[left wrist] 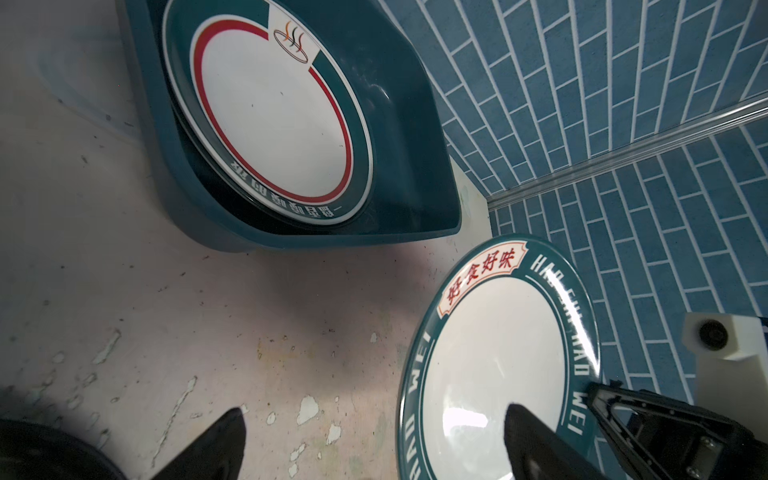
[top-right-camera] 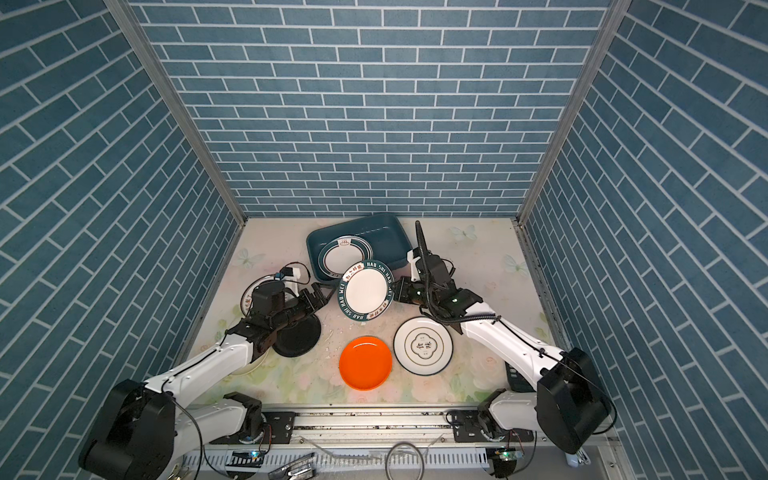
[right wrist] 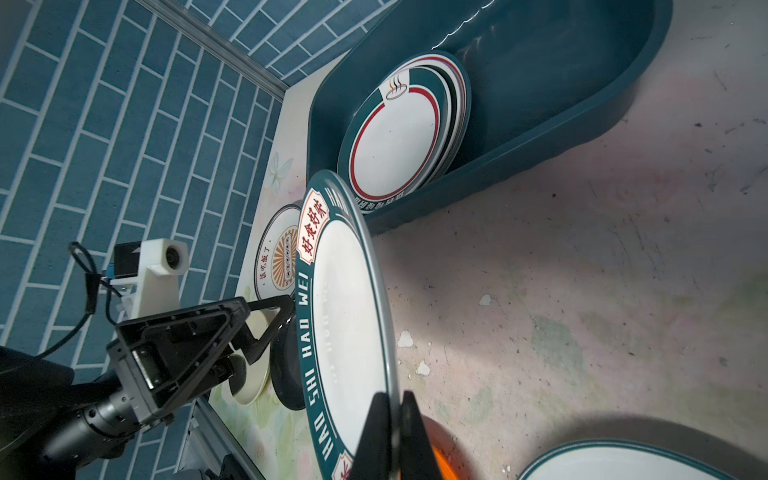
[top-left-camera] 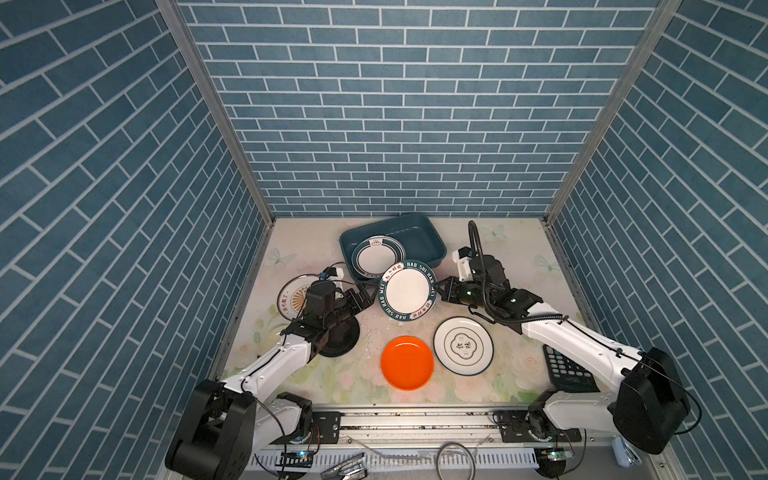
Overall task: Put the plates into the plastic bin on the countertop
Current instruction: 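Carry the upright plate toward the left gripper while the left gripper reaches it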
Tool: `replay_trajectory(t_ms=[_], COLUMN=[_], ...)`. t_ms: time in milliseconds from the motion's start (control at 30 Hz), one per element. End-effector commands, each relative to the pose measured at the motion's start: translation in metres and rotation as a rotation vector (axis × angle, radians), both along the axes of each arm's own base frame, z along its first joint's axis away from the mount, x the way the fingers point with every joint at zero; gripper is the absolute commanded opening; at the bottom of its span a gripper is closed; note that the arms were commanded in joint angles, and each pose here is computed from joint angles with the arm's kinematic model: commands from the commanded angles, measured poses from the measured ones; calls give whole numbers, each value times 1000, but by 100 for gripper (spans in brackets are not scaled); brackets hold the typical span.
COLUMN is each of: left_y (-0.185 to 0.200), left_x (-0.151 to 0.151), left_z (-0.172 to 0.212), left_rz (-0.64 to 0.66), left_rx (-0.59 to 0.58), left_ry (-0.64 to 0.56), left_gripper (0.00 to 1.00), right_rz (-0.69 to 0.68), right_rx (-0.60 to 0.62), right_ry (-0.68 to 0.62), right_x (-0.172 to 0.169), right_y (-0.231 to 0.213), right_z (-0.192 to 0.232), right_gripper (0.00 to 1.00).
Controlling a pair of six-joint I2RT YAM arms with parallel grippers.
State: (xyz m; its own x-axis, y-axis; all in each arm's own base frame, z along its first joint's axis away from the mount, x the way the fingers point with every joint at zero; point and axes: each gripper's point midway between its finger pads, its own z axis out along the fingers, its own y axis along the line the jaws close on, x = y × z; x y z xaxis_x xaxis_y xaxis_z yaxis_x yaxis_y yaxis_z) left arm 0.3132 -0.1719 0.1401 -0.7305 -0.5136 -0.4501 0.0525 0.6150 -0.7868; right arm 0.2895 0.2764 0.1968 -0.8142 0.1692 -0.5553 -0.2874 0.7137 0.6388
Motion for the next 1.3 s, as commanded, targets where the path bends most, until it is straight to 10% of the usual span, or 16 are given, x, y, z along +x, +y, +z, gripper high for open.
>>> replay_trajectory(t_ms=[0,733,1067,1267], left_y=[-14,-66,-73,-74], left_x=[4,9,15,17], left_z=[13,22,26,26], left_rz=[-34,-170,-194,-193], left_rx=[-35,-116,-130,-118], left_ry=[-43,-52,-45,-42], left_gripper=[94,23,7,1], right_rz=[-18,-33,6,-12], right_rx=[58,157,173,109], right_ry=[-48,-13,26,44], right_x=[3,8,9,16], right_y=[-1,-3,6,2], right_z=[17,16,10,-4], right_gripper=[0,0,0,36])
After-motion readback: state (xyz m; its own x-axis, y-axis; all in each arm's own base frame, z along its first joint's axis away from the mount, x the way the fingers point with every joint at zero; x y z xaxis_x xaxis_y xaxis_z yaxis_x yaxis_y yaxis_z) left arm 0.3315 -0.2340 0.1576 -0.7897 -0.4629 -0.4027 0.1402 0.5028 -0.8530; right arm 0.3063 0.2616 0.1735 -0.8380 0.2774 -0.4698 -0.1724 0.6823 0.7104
